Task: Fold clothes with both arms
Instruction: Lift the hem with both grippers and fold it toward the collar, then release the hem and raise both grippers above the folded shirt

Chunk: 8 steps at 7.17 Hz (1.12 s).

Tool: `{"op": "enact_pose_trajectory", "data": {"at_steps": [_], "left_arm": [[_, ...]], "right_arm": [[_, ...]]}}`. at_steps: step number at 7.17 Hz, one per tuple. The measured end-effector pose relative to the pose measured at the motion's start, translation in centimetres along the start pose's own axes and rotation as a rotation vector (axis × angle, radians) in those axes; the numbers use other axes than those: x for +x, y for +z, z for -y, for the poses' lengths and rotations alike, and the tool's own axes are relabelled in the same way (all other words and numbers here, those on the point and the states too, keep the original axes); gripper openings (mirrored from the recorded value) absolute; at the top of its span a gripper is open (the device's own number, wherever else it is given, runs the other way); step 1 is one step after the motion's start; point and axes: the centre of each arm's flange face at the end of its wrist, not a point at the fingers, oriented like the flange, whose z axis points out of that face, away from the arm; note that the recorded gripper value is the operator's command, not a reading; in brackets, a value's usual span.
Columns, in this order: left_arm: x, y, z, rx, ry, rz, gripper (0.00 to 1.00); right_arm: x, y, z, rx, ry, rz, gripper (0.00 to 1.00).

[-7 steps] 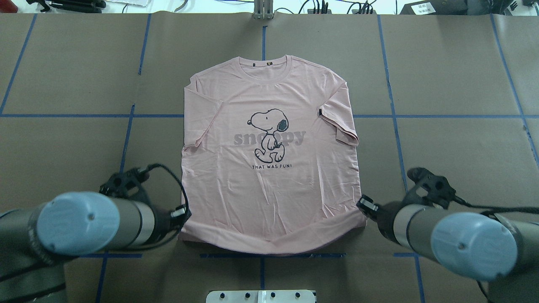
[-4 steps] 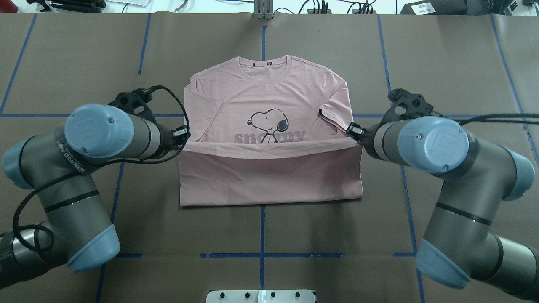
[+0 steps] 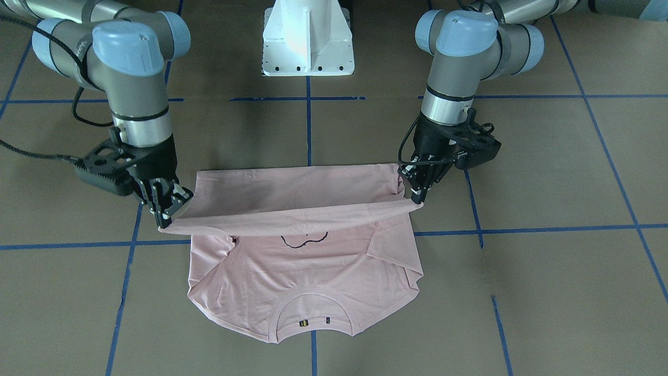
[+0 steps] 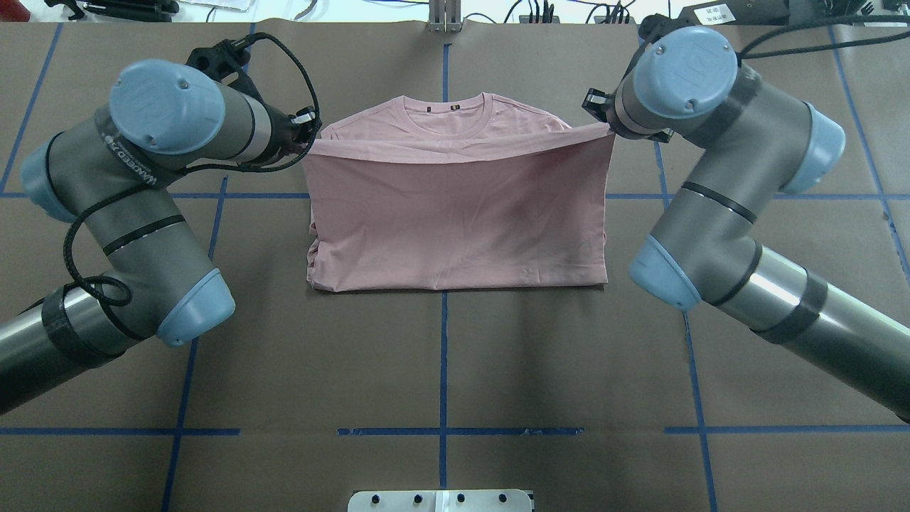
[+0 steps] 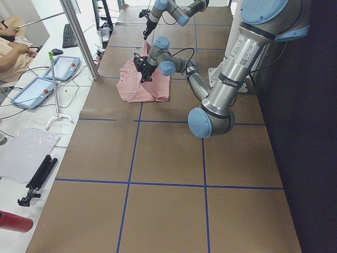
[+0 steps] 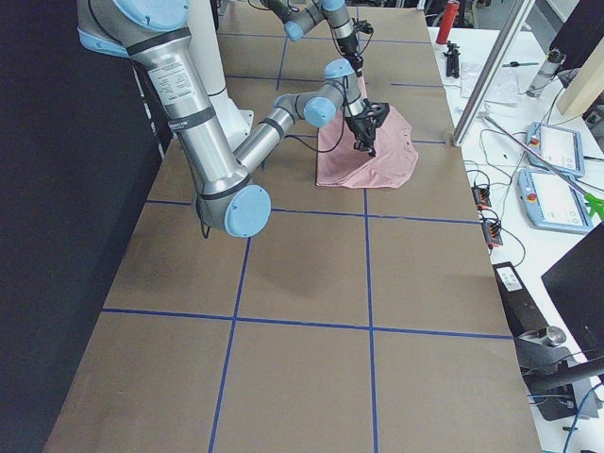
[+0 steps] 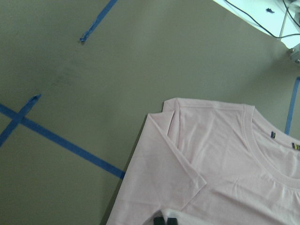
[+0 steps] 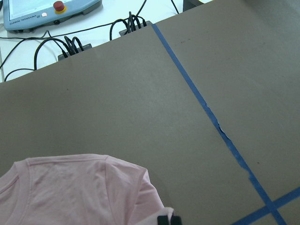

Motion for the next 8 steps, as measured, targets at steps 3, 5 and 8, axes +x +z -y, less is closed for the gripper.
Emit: {"op": "enact_pose_trajectory", "data": {"at_steps": [3, 5, 8], "left_arm": [[-0.3, 5.1, 2.6, 0.107, 0.061, 0.054, 0.00], [-1.3, 10.3, 3.3, 0.127, 0.076, 0.022, 0.14], [-1.9, 14.7, 2.9, 0.121, 0.081, -0.022, 0.15]], "right_arm": [[-5.6, 6.5, 3.1, 0.012, 0.006, -0.044, 0.00], [-6.5, 10.7, 3.1, 0.001, 0.003, -0.090, 0.00], [-6.1, 13.7, 0.6, -0.019, -0.022, -0.135, 0.00]]}}
